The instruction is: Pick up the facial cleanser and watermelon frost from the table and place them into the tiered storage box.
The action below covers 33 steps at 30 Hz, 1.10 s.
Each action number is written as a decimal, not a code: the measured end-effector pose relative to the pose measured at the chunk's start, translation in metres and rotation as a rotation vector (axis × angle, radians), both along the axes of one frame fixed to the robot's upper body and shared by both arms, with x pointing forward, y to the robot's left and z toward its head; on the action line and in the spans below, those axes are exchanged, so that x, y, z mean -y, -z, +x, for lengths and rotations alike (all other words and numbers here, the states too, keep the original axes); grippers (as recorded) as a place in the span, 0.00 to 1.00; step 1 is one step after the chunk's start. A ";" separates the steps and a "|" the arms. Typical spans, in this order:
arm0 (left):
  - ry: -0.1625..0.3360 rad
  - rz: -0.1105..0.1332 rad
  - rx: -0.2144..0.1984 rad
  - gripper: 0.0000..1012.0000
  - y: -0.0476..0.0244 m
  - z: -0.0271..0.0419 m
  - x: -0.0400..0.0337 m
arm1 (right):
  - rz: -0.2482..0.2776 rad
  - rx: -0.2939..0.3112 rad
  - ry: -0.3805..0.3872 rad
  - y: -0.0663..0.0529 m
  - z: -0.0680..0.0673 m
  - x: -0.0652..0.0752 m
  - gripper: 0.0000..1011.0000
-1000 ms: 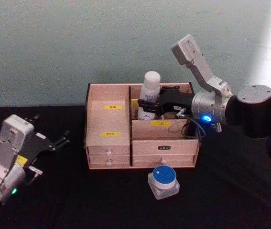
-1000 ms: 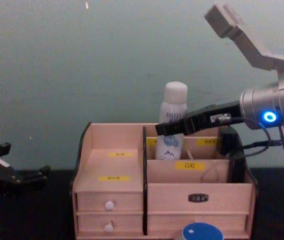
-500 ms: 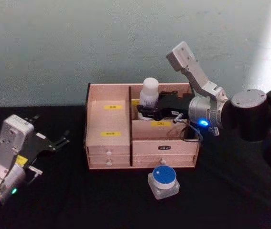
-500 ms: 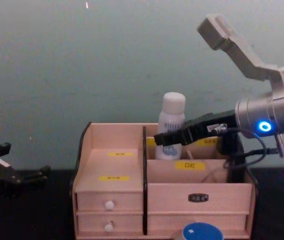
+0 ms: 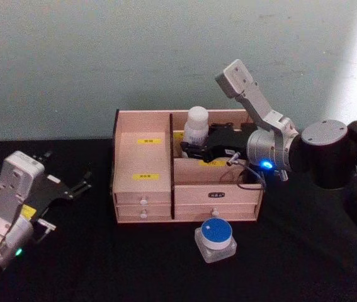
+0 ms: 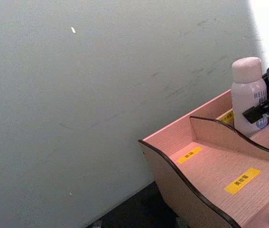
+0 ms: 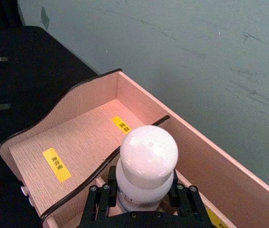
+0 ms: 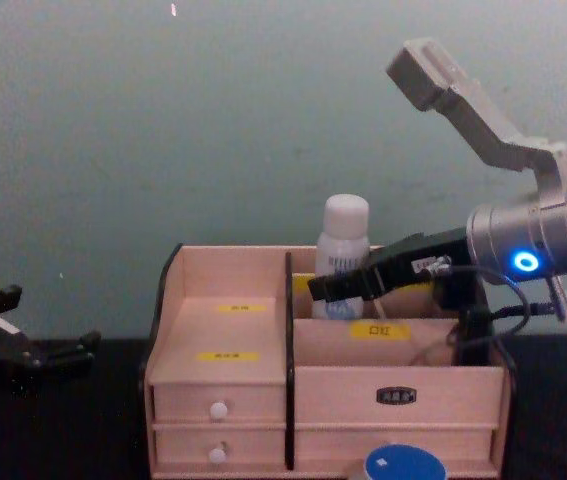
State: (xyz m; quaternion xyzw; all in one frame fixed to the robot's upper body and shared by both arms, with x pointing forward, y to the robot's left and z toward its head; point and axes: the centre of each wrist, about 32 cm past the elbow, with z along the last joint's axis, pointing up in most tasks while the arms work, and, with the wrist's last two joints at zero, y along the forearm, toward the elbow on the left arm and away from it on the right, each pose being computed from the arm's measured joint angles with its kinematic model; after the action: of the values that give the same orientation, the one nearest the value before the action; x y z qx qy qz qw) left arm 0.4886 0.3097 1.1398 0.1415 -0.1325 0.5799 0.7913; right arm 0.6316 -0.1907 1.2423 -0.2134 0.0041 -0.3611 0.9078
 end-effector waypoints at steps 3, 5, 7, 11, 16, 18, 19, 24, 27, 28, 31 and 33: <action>0.000 0.000 0.000 0.99 0.0000 0.0000 0.0000 | -0.006 -0.002 0.003 0.001 0.000 0.000 0.59; 0.000 0.000 0.000 0.99 0.0000 0.0000 0.0000 | -0.006 -0.002 0.004 0.001 0.000 0.000 0.59; 0.000 0.000 0.000 0.99 0.0000 0.0000 0.0000 | -0.006 -0.003 0.004 0.001 0.000 0.000 0.59; 0.000 0.000 0.000 0.99 0.0000 0.0000 0.0000 | -0.006 -0.003 0.004 0.001 0.000 0.000 0.59; 0.000 0.000 0.000 0.99 0.0000 0.0000 0.0000 | -0.006 -0.004 0.004 0.001 0.000 0.000 0.59; 0.000 0.000 0.000 0.99 0.0000 0.0000 0.0000 | -0.006 -0.004 0.004 0.001 0.000 0.000 0.60; 0.000 0.000 0.000 0.99 0.0000 0.0000 0.0000 | -0.006 -0.005 0.003 0.001 0.000 0.000 0.63; 0.000 0.000 0.000 0.99 0.0000 0.0000 0.0000 | -0.006 -0.005 0.003 0.001 0.000 0.000 0.78; 0.000 0.000 0.000 0.99 0.0000 0.0000 0.0000 | -0.005 -0.005 0.003 0.001 0.000 0.000 0.85; 0.000 0.000 0.000 0.99 0.0000 0.0000 0.0000 | -0.005 -0.005 0.003 0.001 0.000 0.000 0.89; 0.000 0.000 0.000 0.99 0.0000 0.0000 0.0000 | -0.005 -0.004 0.003 0.001 0.000 0.000 0.97; 0.000 0.000 0.000 0.99 0.0000 0.0000 0.0000 | -0.005 -0.004 0.003 0.001 0.000 0.000 0.99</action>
State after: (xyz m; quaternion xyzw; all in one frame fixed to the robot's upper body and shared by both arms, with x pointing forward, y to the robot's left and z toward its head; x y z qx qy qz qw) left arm 0.4886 0.3097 1.1398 0.1415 -0.1325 0.5799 0.7913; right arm 0.6314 -0.1912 1.2412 -0.2164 0.0054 -0.3622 0.9066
